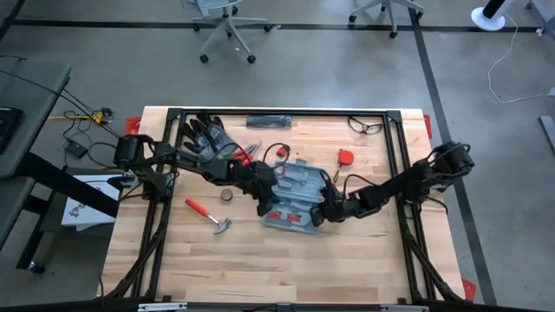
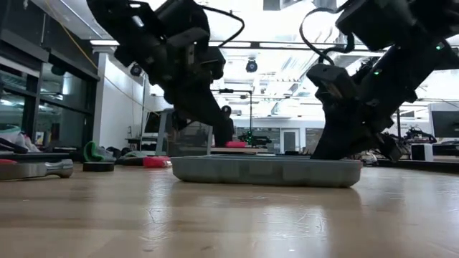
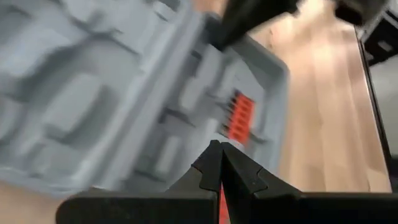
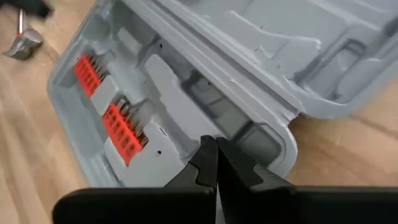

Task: Prefit tool cases
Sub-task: Remove the left screwdriver bit set from the gray prefit tool case

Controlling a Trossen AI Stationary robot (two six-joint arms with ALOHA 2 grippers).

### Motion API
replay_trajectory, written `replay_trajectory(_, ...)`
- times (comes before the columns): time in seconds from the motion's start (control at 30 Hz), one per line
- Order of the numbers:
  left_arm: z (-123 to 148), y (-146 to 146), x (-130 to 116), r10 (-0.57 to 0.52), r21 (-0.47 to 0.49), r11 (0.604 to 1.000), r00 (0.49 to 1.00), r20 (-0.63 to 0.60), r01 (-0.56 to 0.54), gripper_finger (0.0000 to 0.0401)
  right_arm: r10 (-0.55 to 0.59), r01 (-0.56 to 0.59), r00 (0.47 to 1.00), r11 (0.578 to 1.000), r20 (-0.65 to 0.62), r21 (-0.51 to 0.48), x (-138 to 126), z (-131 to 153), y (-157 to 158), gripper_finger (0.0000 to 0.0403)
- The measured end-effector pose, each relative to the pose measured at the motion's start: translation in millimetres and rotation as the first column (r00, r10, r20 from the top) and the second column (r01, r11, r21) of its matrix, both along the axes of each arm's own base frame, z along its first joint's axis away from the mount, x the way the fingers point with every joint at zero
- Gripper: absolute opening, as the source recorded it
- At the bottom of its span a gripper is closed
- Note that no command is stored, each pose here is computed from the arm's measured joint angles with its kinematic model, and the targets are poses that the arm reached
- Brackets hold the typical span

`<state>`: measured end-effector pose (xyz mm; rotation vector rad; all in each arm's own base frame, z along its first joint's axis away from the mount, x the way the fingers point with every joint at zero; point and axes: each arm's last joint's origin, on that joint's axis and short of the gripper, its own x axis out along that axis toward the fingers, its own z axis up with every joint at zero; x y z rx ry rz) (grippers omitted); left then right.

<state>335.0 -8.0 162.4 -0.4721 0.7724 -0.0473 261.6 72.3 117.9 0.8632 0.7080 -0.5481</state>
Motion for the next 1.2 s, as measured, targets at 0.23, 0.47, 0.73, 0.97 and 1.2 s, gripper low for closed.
replay_trajectory(0.23,-2,-19,-3,-0.052,0.011,0.999,0.998,-0.031,0.052,0.0,-0.026,0.026,1.0,1.0,0.01,-0.005,3,1,-9,0.0)
replay_trajectory(0.47,-2,-23,-3,-0.057,0.015,0.998,0.998,-0.029,0.057,0.0,-0.044,0.044,0.999,0.999,0.008,-0.021,6,1,-19,0.0)
replay_trajectory(0.73,-2,-23,-3,-0.054,0.016,0.998,0.998,-0.029,0.055,0.0,-0.055,0.056,0.997,0.998,0.046,-0.021,10,4,-28,0.0)
replay_trajectory(0.97,-2,-27,-3,-0.069,0.013,0.998,0.997,-0.026,0.069,0.0,0.01,-0.004,0.985,0.999,0.173,-0.034,13,23,-17,0.0)
replay_trajectory(1.2,-1,-27,-3,-0.078,0.011,0.997,0.997,-0.024,0.078,0.0,0.071,-0.053,0.959,0.996,0.275,-0.074,15,44,7,0.0)
